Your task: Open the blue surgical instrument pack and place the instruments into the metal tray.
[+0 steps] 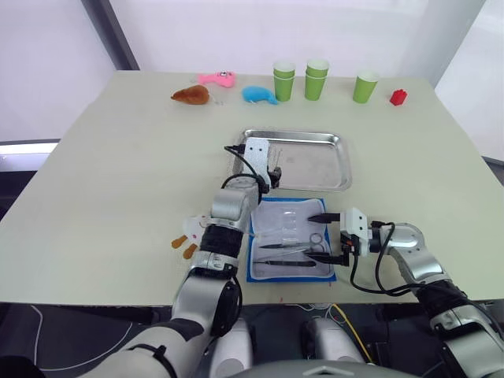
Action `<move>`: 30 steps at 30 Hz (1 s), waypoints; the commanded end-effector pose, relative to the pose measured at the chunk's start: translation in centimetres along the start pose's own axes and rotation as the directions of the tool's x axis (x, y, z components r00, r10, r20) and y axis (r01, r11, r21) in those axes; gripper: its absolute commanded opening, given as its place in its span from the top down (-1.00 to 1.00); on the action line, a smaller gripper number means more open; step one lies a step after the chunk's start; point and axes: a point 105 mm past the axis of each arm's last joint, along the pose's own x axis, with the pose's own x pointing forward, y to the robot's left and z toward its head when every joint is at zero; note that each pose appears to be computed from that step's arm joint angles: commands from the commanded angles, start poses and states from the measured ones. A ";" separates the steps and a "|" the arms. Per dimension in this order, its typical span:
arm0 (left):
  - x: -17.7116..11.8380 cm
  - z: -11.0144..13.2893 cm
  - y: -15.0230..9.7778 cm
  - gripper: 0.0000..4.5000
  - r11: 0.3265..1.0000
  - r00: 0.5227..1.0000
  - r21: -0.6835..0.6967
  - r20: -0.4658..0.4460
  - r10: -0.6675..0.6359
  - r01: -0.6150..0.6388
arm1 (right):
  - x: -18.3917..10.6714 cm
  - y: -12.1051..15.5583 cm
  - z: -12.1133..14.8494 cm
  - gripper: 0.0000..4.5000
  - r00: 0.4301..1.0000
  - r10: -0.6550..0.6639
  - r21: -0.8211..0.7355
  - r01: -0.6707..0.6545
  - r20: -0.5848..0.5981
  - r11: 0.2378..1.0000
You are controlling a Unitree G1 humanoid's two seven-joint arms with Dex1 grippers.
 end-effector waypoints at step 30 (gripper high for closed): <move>-16.0 0.5 1.1 -0.91 0.439 0.522 0.485 -0.044 -0.852 0.756 | -0.5 3.9 -5.5 -1.00 0.980 0.104 0.185 -0.072 -0.169 0.980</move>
